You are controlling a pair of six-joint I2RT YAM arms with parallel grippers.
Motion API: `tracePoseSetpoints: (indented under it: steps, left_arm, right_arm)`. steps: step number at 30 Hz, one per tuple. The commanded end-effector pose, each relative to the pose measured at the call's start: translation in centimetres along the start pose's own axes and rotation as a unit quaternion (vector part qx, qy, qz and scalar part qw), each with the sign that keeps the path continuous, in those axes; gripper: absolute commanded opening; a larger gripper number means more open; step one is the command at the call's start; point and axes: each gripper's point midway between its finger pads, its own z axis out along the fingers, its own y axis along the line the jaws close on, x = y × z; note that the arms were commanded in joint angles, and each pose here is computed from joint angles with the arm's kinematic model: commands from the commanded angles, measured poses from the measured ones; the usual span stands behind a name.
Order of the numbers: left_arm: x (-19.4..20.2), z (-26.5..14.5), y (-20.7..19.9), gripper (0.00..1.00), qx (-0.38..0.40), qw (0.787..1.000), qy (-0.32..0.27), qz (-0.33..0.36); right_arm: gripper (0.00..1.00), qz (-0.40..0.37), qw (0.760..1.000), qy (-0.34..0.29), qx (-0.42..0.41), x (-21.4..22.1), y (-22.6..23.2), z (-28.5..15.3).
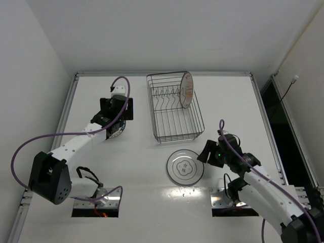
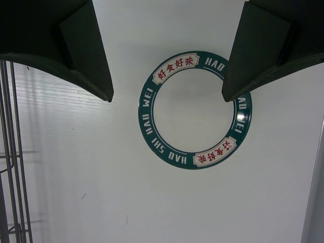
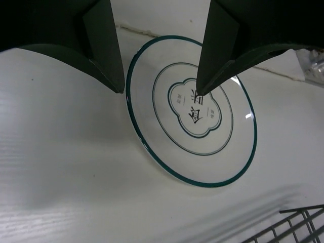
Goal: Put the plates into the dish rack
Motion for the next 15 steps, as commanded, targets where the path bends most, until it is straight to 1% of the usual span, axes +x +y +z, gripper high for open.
tracePoseSetpoints:
  steps: [1, 6, 8, 11, 15]
  left_arm:
    - [-1.8, -0.3, 0.0, 0.87, 0.0, 1.0, -0.023, -0.013]
    - [-1.8, -0.3, 0.0, 0.87, 0.0, 1.0, -0.023, -0.013]
    - [-1.8, -0.3, 0.0, 0.87, 0.0, 1.0, -0.023, -0.013]
    - [-1.8, -0.3, 0.0, 0.87, 0.0, 1.0, -0.023, -0.013]
    - [-1.8, -0.3, 0.0, 0.87, 0.0, 1.0, -0.023, -0.013]
  right_arm:
    - [0.56, 0.042, 0.997, 0.011, -0.064, 0.1, 2.3, -0.1]
    - [0.56, 0.086, 0.993, 0.06, -0.047, 3.5, 0.4, 1.6]
    - [0.56, 0.108, 0.991, 0.067, -0.04, 4.3, -0.1, 2.0]
    - [0.53, 0.134, 0.987, 0.079, -0.027, 5.7, -1.1, 2.4]
    - [0.51, 0.149, 0.985, 0.085, -0.013, 7.2, -2.5, 3.0]
